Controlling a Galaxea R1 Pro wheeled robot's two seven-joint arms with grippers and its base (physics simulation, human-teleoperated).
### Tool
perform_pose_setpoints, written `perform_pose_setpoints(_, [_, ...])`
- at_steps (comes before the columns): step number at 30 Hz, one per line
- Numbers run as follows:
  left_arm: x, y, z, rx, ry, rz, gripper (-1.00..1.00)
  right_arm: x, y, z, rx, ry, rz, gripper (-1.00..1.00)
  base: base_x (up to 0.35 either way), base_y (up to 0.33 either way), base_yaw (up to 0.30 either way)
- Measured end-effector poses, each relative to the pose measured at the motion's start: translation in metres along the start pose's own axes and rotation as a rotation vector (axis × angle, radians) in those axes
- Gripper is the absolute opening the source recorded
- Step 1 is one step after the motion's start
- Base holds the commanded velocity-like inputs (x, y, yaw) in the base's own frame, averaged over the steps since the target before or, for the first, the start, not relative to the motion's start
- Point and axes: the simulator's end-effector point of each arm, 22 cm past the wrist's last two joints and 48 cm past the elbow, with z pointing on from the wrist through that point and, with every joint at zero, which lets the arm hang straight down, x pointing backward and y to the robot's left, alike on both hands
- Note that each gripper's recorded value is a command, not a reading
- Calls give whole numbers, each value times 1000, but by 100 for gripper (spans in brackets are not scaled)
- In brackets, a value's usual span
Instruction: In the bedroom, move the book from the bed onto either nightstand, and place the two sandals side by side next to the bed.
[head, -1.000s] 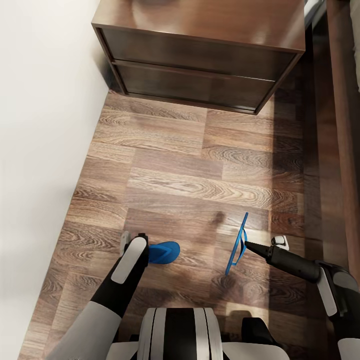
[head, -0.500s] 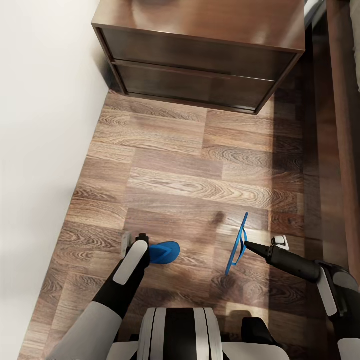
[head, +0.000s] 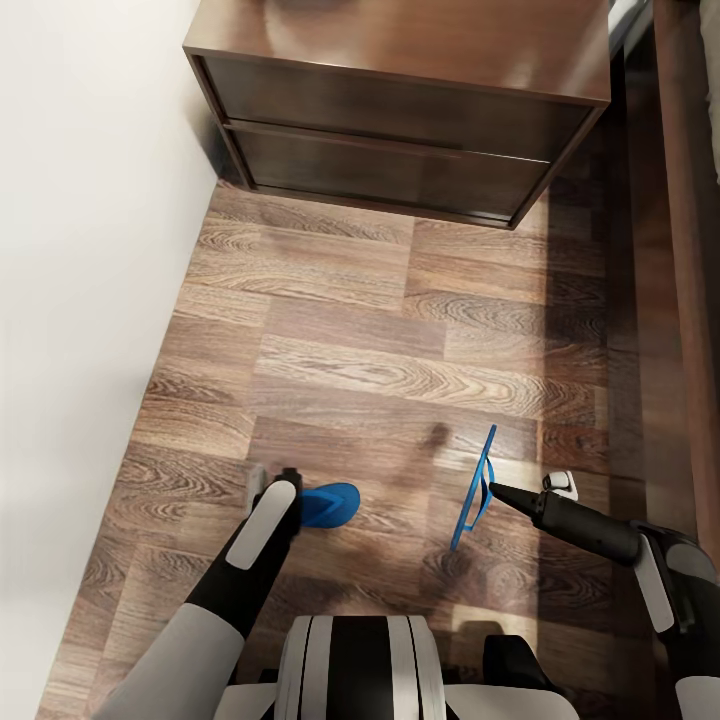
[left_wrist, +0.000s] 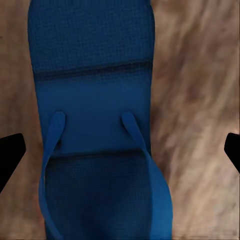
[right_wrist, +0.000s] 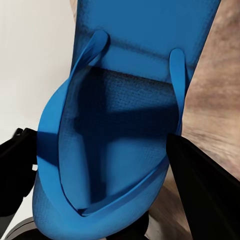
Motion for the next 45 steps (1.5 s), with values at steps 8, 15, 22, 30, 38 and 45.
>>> perform_pose_setpoints(8, [14, -2, -6, -6, 62, -27, 100, 0, 0, 0, 0, 0, 0, -100, 0, 0, 0])
perform_pose_setpoints(15, [18, -5, -9, 4, 70, -15, 100, 0, 0, 0, 0, 0, 0, -100, 0, 0, 0])
perform_pose_setpoints(22, [28, -5, -13, 18, 78, 22, 100, 0, 0, 0, 0, 0, 0, -100, 0, 0, 0])
perform_pose_setpoints(30, [29, -5, -13, 20, 78, 24, 100, 0, 0, 0, -1, 0, 0, -100, 0, 0, 0])
perform_pose_setpoints(38, [28, -3, -12, 16, 74, 26, 100, 0, 0, 0, -1, 0, 0, -100, 0, 0, 0])
perform_pose_setpoints(45, [27, 5, -6, -5, 64, 31, 100, 0, 0, 0, -1, 0, 0, -100, 0, 0, 0])
